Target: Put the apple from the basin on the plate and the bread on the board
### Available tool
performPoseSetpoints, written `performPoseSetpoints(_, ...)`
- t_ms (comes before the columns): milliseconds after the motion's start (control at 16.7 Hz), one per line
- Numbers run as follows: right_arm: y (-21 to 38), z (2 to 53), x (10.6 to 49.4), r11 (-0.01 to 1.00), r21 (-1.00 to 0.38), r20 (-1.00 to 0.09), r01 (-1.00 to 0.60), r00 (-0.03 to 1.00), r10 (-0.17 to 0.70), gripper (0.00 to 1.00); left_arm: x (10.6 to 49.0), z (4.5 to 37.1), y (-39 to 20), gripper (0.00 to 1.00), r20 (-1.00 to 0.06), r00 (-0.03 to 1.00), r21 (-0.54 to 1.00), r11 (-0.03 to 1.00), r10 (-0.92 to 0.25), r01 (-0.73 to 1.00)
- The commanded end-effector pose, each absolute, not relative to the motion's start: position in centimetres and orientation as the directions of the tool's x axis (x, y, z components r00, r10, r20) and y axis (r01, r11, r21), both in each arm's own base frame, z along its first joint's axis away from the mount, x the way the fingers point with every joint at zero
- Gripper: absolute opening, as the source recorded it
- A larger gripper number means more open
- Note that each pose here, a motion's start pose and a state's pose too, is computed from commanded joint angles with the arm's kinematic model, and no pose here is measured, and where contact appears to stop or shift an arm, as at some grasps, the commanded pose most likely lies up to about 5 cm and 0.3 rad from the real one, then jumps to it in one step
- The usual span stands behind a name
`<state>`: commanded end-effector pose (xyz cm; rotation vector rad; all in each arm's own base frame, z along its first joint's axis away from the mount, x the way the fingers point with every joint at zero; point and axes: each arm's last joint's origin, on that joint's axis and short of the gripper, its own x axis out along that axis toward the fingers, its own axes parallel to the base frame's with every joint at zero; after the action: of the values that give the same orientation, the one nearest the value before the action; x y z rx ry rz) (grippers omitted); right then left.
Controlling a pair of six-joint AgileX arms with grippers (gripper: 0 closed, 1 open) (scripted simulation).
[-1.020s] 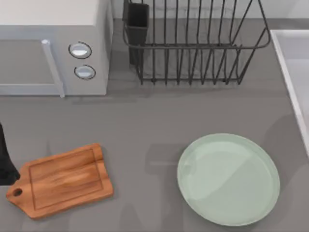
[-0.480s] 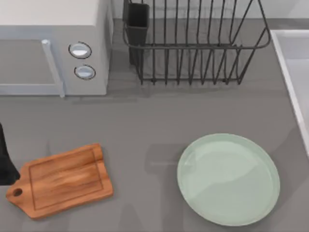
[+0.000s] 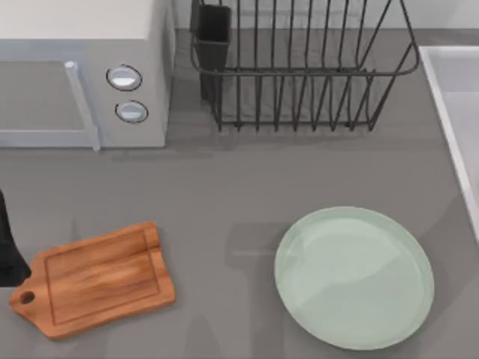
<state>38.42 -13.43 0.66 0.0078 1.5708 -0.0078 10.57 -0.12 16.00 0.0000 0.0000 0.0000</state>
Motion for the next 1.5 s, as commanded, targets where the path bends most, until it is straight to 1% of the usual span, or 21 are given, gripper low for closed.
performPoseSetpoints(420,-13.4,0.7,38.4,1.000,0.000,-1.000,0.010,0.000,0.000,0.02,10.6,16.0,-0.1,1.00,0.000,1.000,0.000,1.000,0.000,0.000)
performPoseSetpoints(480,-13.4,0.7,38.4,1.000,0.000,-1.000,0.010,0.000,0.000,0.00,10.6,16.0,-0.1,1.00,0.000,1.000,0.000,1.000,0.000,0.000)
performPoseSetpoints(900,-13.4,0.7,38.4,1.000,0.000,-1.000,0.010,0.000,0.000,0.00,10.6,16.0,-0.1,1.00,0.000,1.000,0.000,1.000,0.000,0.000)
performPoseSetpoints(960,-13.5,3.5,38.9,1.000,0.000,-0.999,0.018,0.045,-0.001,0.00,10.6,16.0,-0.1,1.00,0.000,1.000,0.000,1.000,0.000,0.000)
performPoseSetpoints(1140,-13.6,4.8,39.2,1.000,-0.002,-0.999,0.018,0.051,-0.003,0.00,10.6,16.0,-0.1,1.00,0.000,1.000,0.000,1.000,0.000,0.000)
performPoseSetpoints(1380,-13.6,9.9,39.1,1.000,0.005,-1.000,0.018,0.030,0.004,0.00,10.6,16.0,-0.1,1.00,0.000,1.000,0.000,1.000,0.000,0.000)
performPoseSetpoints(1500,-13.5,12.3,39.0,1.000,0.003,-0.999,0.018,0.036,0.002,0.00,10.6,16.0,-0.1,1.00,0.000,1.000,0.000,1.000,0.000,0.000)
